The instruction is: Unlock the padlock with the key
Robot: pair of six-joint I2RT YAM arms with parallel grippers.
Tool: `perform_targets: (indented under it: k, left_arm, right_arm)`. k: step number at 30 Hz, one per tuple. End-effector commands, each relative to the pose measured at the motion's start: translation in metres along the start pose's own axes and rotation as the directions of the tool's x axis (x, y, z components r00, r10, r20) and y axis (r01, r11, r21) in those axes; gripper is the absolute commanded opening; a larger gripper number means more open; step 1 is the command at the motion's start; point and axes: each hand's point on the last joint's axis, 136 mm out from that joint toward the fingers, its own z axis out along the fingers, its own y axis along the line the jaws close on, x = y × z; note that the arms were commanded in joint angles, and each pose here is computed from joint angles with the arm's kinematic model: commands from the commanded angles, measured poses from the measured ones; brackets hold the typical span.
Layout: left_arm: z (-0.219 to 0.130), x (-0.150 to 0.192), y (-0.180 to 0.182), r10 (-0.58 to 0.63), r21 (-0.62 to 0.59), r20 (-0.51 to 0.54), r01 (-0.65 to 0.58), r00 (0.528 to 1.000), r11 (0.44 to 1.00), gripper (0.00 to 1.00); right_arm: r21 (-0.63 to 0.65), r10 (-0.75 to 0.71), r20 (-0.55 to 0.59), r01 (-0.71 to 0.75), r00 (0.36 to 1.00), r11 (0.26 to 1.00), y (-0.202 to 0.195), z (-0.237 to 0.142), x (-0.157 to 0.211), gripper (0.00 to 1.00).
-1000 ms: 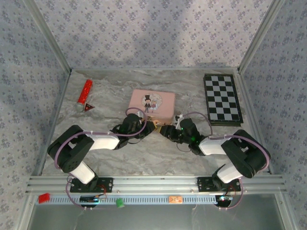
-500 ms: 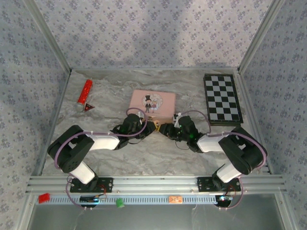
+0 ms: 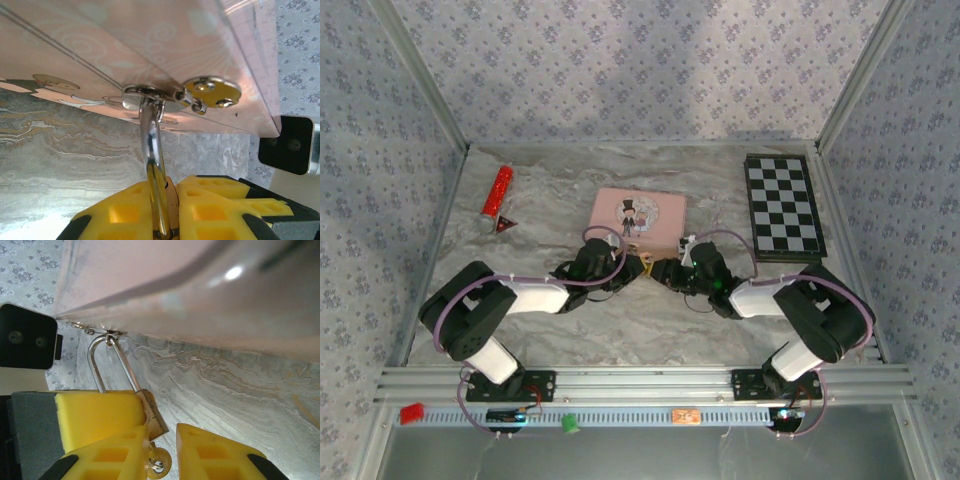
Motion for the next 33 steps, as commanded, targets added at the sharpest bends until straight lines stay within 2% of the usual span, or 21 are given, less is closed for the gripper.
perform_targets:
  k: [1, 9, 16, 18, 27, 33]
  left_arm:
    - [-0.004, -0.010, -0.052, 0.052, 0.181, 0.042, -0.058, 0.998, 0.982, 0.03]
    - [-0.006, -0.012, -0.054, 0.051, 0.186, 0.049, -0.059, 0.998, 0.981, 0.03]
    - [-0.006, -0.012, -0.051, 0.047, 0.181, 0.051, -0.055, 0.998, 0.982, 0.03]
    - [-0.006, -0.012, -0.052, 0.047, 0.182, 0.051, -0.056, 0.998, 0.982, 0.03]
    - [-0.007, -0.012, -0.057, 0.044, 0.198, 0.047, -0.052, 0.998, 0.979, 0.03]
    - [-0.007, -0.010, -0.059, 0.041, 0.206, 0.040, -0.048, 0.998, 0.977, 0.03]
  right_arm:
    - [0.000, -0.030, -0.011, 0.030, 1.000, 1.000, 0.004, -0.005, 0.007, 0.22]
    - [0.012, -0.044, -0.016, 0.044, 0.999, 0.999, 0.004, -0.009, 0.013, 0.22]
    - [0.031, -0.062, -0.023, 0.063, 0.998, 0.998, 0.003, -0.012, 0.018, 0.10]
    - [0.042, -0.066, -0.013, 0.067, 0.998, 0.997, 0.001, -0.015, 0.018, 0.10]
    - [0.067, -0.077, -0.003, 0.077, 0.997, 0.995, -0.002, -0.016, 0.017, 0.24]
    - [0.015, -0.090, -0.004, 0.090, 0.996, 0.996, 0.010, -0.008, 0.015, 0.26]
